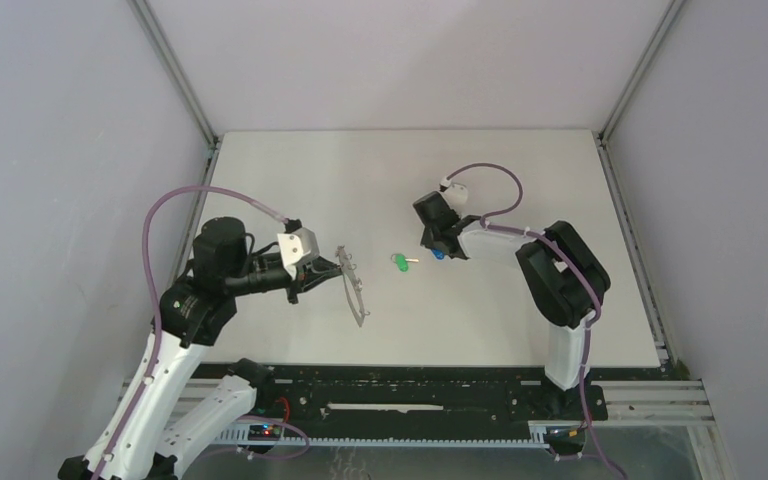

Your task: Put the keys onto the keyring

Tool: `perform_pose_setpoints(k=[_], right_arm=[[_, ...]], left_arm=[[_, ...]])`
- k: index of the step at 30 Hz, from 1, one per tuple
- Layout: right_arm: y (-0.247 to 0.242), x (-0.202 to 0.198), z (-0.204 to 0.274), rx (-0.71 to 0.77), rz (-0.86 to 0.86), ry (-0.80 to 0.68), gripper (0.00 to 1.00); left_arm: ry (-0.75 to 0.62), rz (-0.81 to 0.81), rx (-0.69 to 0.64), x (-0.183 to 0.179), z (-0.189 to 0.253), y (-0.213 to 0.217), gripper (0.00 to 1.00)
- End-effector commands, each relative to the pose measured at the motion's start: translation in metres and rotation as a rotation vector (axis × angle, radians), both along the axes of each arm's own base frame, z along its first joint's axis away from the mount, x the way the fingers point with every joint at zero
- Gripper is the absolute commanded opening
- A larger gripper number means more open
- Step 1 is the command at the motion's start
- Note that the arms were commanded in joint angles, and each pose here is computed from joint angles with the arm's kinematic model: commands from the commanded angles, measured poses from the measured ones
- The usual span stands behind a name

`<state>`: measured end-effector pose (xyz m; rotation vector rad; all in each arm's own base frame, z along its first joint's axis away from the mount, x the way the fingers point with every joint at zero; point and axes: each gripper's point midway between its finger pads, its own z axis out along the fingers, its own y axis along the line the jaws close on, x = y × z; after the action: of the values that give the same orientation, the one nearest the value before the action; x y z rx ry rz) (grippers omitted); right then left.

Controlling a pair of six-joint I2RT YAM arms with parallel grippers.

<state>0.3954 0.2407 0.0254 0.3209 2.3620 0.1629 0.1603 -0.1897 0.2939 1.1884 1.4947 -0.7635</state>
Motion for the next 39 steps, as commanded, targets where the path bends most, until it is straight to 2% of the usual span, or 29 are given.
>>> perform_pose_setpoints(k=[1, 9, 23, 35, 39], right_arm=[[0.017, -0.002, 0.047, 0.044, 0.085, -0.091, 0.0], [0.044, -0.04, 0.068, 0.177, 0.289, -0.096, 0.0], [0.045, -0.106, 0.054, 0.253, 0.5, 0.117, 0.0], [0.039, -0.121, 0.022, 0.215, 0.618, 0.171, 0.0], [0.041, -0.121, 0.021, 0.215, 0.641, 0.161, 0.07]], left_arm=[[-0.02, -0.016, -0.013, -0.002, 0.0, -0.001, 0.0], [-0.019, -0.021, -0.011, -0.003, -0.001, 0.0, 0.0], [-0.031, -0.047, -0.011, -0.005, 0.002, -0.002, 0.0], [-0.001, -0.084, -0.01, -0.013, -0.004, -0.004, 0.0], [0.01, -0.088, -0.015, -0.011, -0.003, -0.006, 0.0]])
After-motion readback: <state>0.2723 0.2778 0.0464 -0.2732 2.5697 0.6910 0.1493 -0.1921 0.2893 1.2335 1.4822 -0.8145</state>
